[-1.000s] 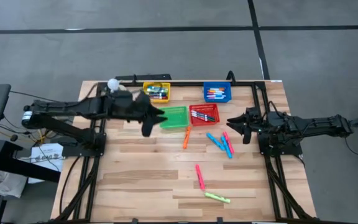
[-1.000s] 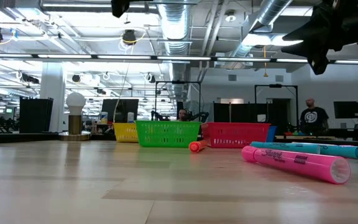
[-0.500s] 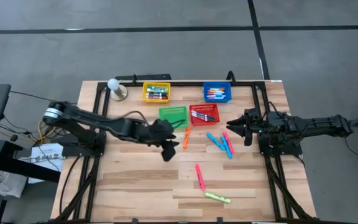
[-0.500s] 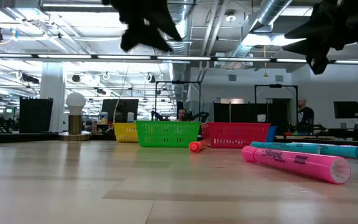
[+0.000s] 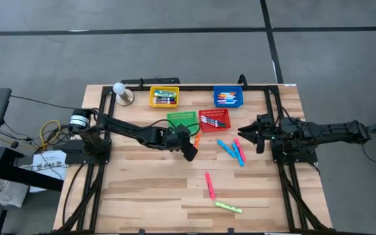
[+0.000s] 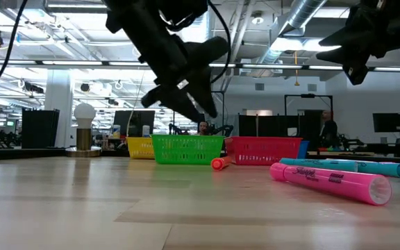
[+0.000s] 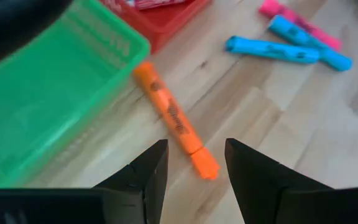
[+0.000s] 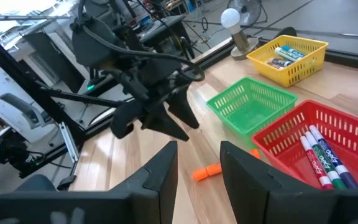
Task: Pick & Place Markers
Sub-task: Put the top large pink highlighter pen into the green bin
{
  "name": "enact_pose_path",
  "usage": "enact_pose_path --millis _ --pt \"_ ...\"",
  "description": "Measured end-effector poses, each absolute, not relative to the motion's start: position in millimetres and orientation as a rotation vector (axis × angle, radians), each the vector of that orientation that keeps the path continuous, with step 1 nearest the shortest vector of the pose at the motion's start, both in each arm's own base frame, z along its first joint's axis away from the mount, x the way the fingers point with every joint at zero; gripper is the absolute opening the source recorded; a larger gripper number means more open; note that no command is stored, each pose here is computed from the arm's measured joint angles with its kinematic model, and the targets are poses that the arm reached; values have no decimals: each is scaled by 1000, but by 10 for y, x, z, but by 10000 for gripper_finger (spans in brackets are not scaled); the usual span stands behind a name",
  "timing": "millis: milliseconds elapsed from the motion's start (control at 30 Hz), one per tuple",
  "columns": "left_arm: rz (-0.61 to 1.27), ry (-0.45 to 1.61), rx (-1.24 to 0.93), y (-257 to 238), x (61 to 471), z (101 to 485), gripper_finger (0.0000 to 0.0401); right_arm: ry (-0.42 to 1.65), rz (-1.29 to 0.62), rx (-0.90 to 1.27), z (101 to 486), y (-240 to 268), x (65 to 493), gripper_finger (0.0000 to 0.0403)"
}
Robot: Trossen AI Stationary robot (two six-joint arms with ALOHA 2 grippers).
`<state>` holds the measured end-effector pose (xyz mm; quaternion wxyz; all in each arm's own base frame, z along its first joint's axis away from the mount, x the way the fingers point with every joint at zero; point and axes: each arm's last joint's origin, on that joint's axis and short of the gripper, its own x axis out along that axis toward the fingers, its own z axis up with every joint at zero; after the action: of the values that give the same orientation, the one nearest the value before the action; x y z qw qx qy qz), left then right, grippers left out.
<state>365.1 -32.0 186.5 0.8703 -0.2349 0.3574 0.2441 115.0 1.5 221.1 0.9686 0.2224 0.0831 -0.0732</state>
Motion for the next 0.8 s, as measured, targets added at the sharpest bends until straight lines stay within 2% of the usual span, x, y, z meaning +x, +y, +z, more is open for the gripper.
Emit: enact_pose_path --millis 233,500,800 --pt "441 645 -526 -454 3743 1906 158 184 -152 448 2196 15 1147 111" --pt "416 637 -521 -534 3743 1913 158 195 -143 450 2188 18 1145 111" --pt "287 671 -329 -783 3697 1931 158 221 -67 486 2181 42 1145 111"
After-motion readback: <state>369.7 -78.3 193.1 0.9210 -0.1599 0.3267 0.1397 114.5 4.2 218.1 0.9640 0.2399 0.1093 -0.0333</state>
